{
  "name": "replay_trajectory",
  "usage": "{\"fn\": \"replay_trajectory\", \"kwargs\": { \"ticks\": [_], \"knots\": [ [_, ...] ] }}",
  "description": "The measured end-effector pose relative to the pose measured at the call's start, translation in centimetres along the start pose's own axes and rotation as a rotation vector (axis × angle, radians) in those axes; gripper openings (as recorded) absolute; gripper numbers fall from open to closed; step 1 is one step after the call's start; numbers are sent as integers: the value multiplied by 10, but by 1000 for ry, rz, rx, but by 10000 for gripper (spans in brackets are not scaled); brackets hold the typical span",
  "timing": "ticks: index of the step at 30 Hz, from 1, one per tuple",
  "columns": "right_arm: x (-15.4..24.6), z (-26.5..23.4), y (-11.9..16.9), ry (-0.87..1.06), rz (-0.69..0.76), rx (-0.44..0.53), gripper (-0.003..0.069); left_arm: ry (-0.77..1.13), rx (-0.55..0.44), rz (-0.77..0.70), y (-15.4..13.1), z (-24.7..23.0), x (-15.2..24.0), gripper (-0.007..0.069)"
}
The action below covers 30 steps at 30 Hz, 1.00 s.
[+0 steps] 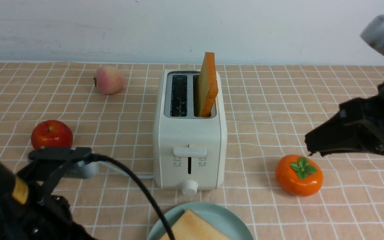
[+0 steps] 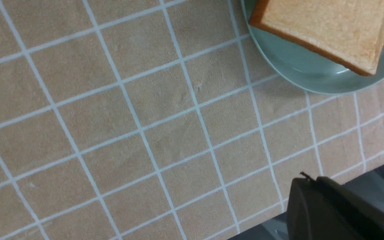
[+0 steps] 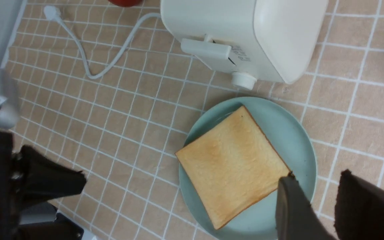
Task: Take toasted bread from bread machine on light coffee tablecloth place on plate.
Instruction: 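Grasp the toast slice in the toaster and pull it up out of the slot with the right gripper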
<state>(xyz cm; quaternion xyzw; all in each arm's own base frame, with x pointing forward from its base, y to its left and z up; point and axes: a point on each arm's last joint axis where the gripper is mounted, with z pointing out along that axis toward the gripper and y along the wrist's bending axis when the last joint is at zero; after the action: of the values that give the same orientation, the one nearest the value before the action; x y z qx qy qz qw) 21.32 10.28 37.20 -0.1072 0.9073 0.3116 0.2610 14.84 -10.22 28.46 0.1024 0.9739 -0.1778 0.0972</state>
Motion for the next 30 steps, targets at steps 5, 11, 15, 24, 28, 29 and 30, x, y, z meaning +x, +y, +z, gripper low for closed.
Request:
{"fn": "replay_trajectory", "kwargs": {
  "ticks": [5, 11, 15, 24, 28, 29, 30],
  "knots": [
    [-33, 30, 11, 46, 9, 59, 262, -204, 68, -10, 4, -35, 42, -14],
    [-79, 61, 19, 9, -12, 72, 336, -393, 142, 16, 10, -63, 86, -14],
    [-107, 83, 18, -11, -16, 66, 400, -479, 178, 39, 15, -71, 111, -14],
    [-139, 138, 6, -2, 31, 38, 537, -582, 219, 70, 25, -73, 144, -14],
    [-143, 160, -3, -4, 51, 38, 537, -564, 213, 67, 27, -68, 146, -14],
    [-143, 162, -4, -4, 52, 39, 536, -563, 213, 66, 27, -67, 146, -14],
    [-143, 170, -9, 3, 60, 45, 517, -558, 211, 66, 27, -67, 146, -14]
  ]
}}
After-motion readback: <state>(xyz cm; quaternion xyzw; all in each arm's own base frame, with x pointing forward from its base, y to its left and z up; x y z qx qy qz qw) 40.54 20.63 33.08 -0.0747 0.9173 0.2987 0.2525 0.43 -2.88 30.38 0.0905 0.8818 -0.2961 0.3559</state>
